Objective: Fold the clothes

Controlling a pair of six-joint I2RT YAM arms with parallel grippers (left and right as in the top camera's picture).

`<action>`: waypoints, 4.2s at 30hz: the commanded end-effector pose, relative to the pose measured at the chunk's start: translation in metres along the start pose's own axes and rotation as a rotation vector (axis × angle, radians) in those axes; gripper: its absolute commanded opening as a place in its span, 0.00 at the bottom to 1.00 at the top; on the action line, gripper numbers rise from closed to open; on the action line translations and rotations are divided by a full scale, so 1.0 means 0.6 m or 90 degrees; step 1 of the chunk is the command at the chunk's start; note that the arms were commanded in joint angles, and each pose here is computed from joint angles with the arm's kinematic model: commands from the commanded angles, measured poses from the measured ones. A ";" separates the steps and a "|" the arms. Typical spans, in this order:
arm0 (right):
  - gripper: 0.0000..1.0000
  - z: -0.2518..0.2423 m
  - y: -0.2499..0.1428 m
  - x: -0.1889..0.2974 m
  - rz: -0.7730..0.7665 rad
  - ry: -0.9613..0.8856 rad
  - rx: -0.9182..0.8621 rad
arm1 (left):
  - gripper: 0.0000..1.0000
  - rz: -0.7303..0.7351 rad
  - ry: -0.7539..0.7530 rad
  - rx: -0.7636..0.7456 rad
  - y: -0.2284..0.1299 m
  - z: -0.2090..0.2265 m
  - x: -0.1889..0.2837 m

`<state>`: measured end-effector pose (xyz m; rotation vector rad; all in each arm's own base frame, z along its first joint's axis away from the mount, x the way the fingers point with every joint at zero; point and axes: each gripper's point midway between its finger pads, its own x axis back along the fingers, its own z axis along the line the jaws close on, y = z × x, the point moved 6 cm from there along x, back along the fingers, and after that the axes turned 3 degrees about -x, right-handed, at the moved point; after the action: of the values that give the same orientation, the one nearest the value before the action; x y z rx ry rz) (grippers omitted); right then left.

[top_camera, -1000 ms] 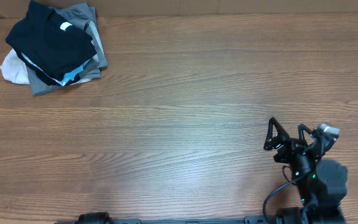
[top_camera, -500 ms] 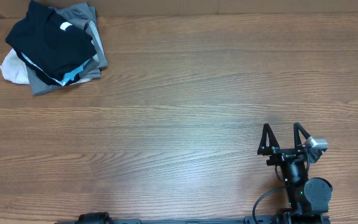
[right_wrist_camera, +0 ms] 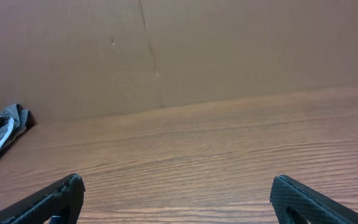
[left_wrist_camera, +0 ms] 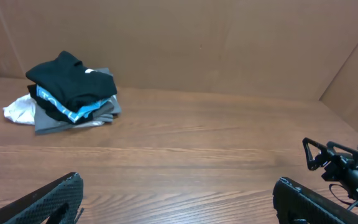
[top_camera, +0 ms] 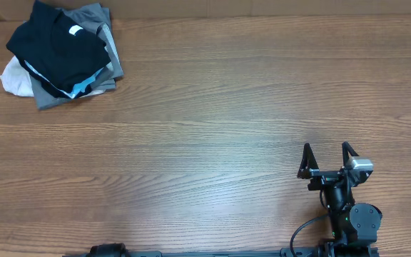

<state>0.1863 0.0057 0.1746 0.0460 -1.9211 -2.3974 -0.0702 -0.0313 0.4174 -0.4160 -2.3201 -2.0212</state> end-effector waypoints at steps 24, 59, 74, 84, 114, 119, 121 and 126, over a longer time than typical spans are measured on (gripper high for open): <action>1.00 -0.005 -0.003 0.000 -0.005 -0.011 0.014 | 1.00 0.000 0.004 0.008 0.001 0.003 -0.001; 1.00 -0.005 -0.002 0.000 -0.005 -0.012 0.014 | 1.00 -0.083 0.003 0.121 -0.135 0.101 -0.324; 1.00 -0.005 -0.002 0.000 -0.005 -0.011 0.014 | 1.00 -0.103 0.037 0.035 -0.258 0.149 -0.462; 1.00 -0.005 -0.002 0.000 -0.005 -0.011 0.014 | 1.00 -0.094 0.061 0.010 -0.313 0.167 -0.491; 1.00 -0.005 -0.002 0.000 -0.005 -0.011 0.014 | 1.00 -0.092 0.079 -0.058 -0.312 0.174 -0.489; 1.00 -0.005 -0.002 0.000 -0.005 -0.011 0.014 | 1.00 -0.092 0.079 -0.058 -0.312 0.174 -0.489; 1.00 -0.005 -0.002 0.000 -0.005 -0.012 0.014 | 1.00 -0.092 0.079 -0.058 -0.312 0.174 -0.489; 1.00 -0.005 -0.002 0.000 -0.005 -0.012 0.014 | 1.00 -0.092 0.079 -0.058 -0.312 0.174 -0.489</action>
<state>0.1864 0.0048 0.1743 0.0369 -1.9459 -2.3842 0.1866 -0.0050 0.1617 -0.1444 -2.2815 -2.1269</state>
